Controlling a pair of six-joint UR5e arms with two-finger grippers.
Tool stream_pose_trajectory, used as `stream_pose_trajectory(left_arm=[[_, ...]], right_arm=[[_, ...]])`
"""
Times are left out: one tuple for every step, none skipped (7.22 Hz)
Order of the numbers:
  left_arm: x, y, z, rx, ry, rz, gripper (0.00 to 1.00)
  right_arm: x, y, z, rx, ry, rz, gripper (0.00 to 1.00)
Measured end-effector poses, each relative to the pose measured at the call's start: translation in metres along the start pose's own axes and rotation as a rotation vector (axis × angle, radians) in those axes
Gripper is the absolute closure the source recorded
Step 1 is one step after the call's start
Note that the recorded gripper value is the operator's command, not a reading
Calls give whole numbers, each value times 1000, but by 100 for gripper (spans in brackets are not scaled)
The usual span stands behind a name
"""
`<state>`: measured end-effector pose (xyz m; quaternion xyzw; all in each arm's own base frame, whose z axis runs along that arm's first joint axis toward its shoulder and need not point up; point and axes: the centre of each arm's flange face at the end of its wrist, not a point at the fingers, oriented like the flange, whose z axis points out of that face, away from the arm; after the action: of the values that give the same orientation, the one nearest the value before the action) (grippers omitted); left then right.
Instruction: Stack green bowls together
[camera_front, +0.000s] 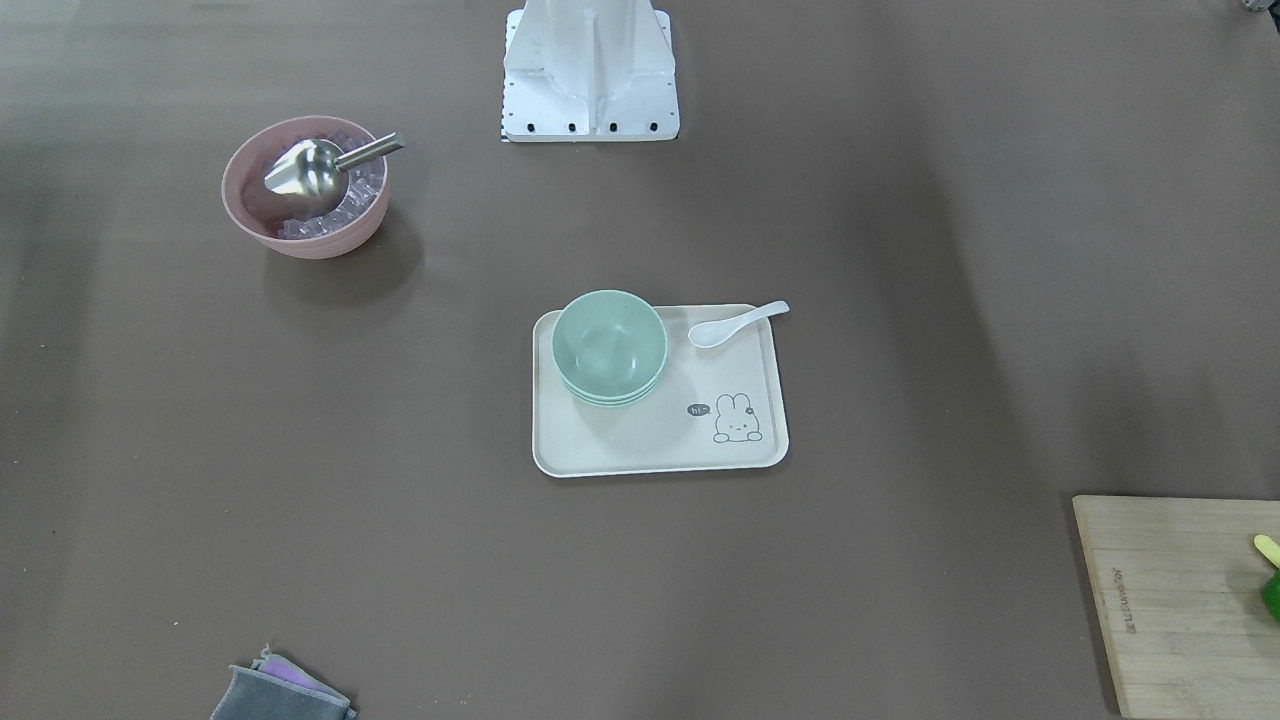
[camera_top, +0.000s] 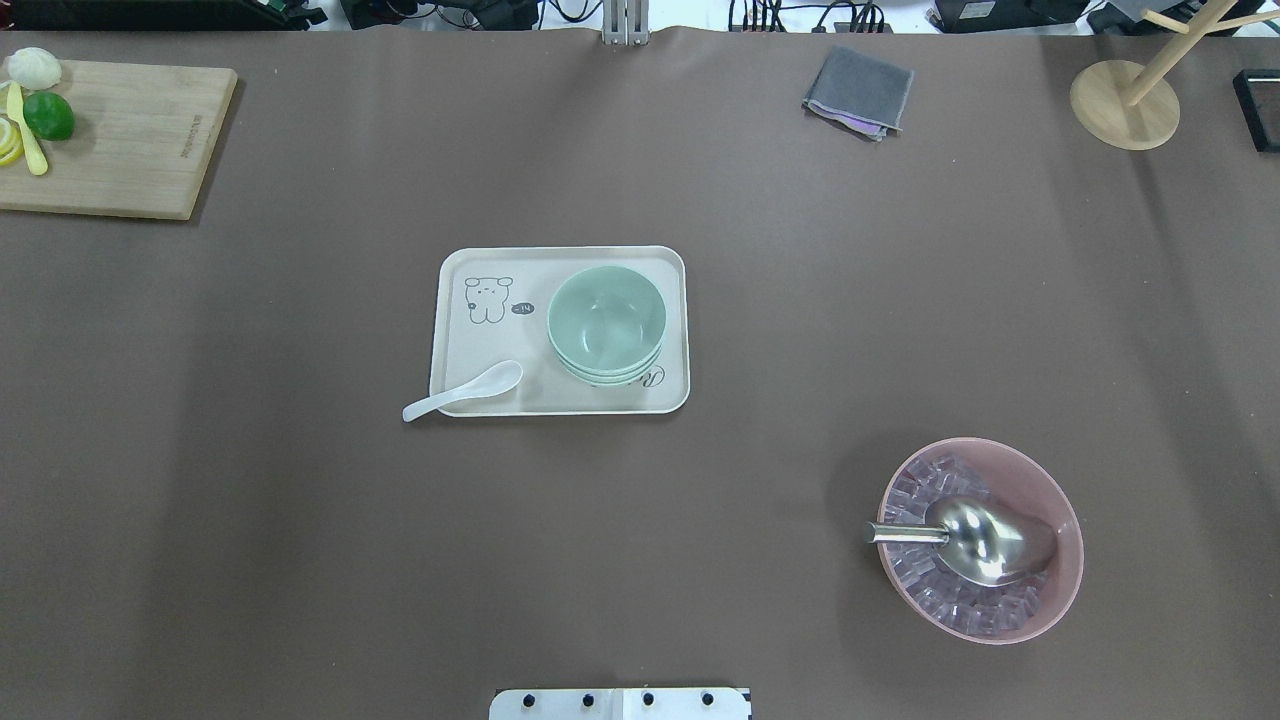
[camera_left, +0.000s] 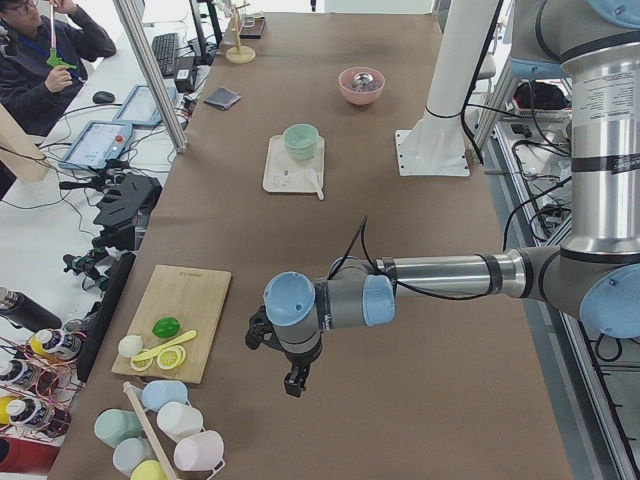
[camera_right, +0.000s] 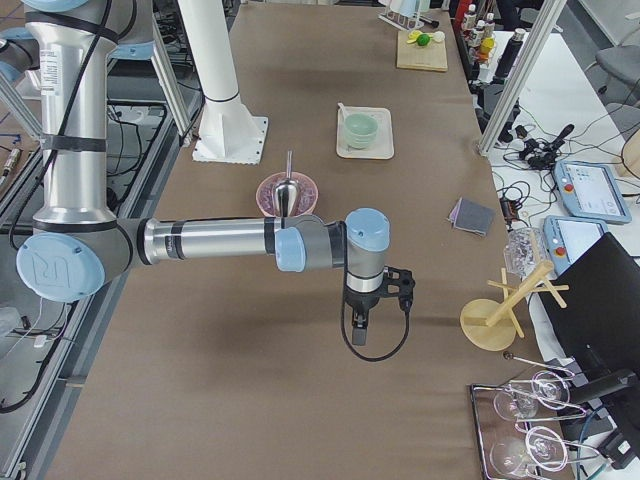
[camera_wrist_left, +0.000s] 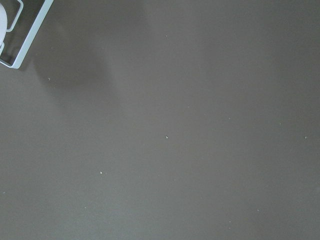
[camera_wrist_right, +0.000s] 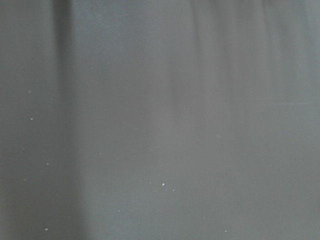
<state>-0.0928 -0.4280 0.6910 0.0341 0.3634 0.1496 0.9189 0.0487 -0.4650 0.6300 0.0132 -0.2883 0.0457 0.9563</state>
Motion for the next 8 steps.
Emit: stream_pose_trajectory(left_arm=[[3, -6, -6, 9, -5, 7, 2], [7, -13, -14, 20, -11, 16, 2], [14, -19, -23, 26, -14, 9, 2], [22, -22, -32, 28, -15, -17, 2], [27, -24, -38, 34, -15, -43, 2], [31, -27, -43, 41, -16, -83, 2], [34, -29, -45, 51, -18, -140, 2], [35, -29, -45, 60, -19, -193, 2]], right_arm=[[10, 22, 0, -7, -1, 14, 0], [14, 42, -2, -15, -7, 23, 0], [14, 55, -3, -20, -18, 26, 0], [14, 61, -4, -23, -26, 27, 0], [14, 63, -4, -23, -29, 27, 0], [14, 64, -4, -23, -31, 26, 0], [13, 64, -4, -23, -32, 26, 0], [13, 64, -4, -22, -33, 26, 0]])
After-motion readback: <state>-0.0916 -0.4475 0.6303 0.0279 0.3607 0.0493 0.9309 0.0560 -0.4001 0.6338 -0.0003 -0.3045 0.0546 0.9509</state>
